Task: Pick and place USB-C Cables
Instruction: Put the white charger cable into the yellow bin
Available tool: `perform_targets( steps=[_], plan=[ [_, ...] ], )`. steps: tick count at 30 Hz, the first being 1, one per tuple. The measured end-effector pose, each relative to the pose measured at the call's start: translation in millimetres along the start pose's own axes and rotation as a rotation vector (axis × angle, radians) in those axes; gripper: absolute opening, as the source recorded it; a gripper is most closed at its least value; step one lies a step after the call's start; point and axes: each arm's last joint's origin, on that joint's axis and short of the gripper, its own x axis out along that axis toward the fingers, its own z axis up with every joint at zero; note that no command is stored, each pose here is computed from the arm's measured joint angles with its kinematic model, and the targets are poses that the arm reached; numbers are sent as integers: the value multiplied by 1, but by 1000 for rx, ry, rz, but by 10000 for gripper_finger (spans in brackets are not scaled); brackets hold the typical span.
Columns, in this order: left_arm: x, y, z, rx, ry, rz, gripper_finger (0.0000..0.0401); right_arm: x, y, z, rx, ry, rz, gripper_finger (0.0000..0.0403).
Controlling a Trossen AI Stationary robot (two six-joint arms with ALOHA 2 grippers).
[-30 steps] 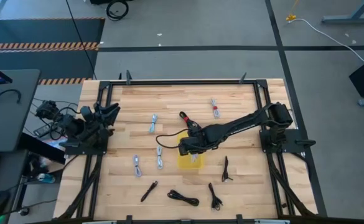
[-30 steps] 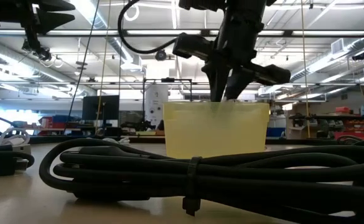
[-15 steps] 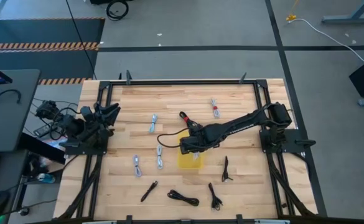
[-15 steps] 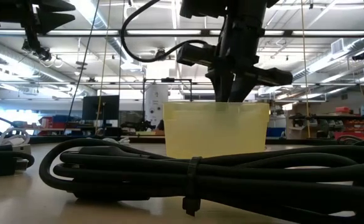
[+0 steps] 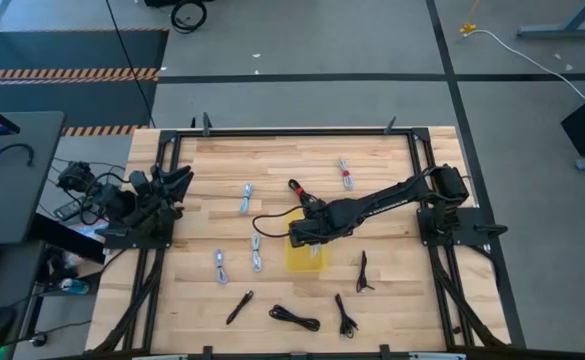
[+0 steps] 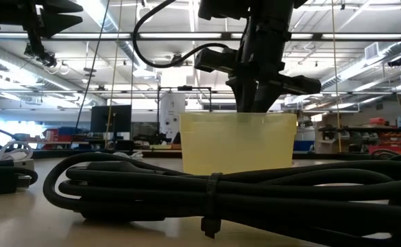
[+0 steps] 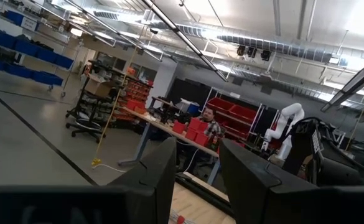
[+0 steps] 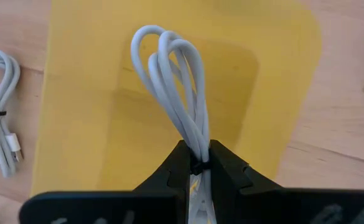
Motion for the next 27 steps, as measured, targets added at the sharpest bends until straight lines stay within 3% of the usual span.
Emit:
perform_targets(
  steps=[16,21,27],
  plan=[
    [0,0,0,32,-1,0,130,10,-8,-12,-11,-1,-15,37],
    [0,0,0,32,0,0,130,10,-3,-12,-55,-5,40,37],
    [0,0,0,32,0,0,130,10,2,-9,-61,-19,82,99]
  ],
)
